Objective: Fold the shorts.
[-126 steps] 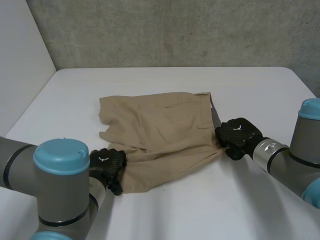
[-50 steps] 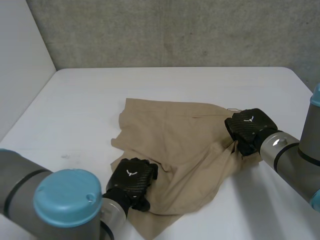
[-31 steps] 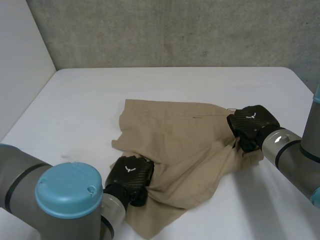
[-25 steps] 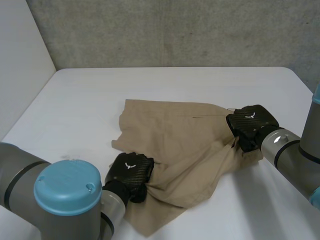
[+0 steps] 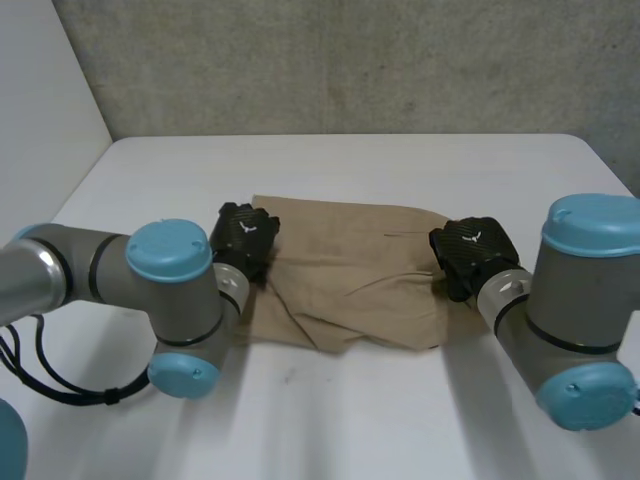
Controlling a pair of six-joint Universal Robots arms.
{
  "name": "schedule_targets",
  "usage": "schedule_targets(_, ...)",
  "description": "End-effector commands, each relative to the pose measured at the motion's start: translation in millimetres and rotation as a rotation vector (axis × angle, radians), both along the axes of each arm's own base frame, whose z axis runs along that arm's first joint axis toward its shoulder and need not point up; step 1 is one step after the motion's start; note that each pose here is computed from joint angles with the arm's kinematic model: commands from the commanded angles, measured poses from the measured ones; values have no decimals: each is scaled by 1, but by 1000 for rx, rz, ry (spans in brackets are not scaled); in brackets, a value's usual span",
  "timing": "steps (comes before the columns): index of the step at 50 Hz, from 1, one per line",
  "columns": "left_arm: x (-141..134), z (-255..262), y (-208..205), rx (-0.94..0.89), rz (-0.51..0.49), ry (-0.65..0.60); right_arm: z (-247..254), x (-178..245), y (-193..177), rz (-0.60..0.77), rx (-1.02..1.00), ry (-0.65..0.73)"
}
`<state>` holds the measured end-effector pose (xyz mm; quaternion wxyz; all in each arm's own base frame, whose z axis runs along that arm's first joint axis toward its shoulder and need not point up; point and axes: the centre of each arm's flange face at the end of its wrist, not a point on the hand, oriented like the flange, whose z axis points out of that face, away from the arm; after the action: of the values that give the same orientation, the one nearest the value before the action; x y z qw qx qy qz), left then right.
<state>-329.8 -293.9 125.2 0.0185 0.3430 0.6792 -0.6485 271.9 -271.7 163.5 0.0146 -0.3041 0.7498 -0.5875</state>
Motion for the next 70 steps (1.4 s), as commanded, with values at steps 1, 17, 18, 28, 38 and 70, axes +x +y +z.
schedule_targets(1, 8, 24, 23, 7, -6, 24, -14, -1, -12, -50, -12, 56)
schedule_targets(17, 57, 70, 104, 178, 34, 285, -15, -1, -11, -46, -8, 61)
schedule_targets(18, 58, 67, 108, 198, 37, 282, -16, -1, -11, -46, -6, 61)
schedule_targets(28, 68, 34, 135, 409, 72, 218, -15, -1, -9, -43, -6, 61)
schedule_targets(38, 66, 12, 113, 404, 109, 221, -16, 1, -5, -29, 4, 60)
schedule_targets(70, 65, -1, 85, 357, 139, 250, -20, 5, 3, -3, 12, 68)
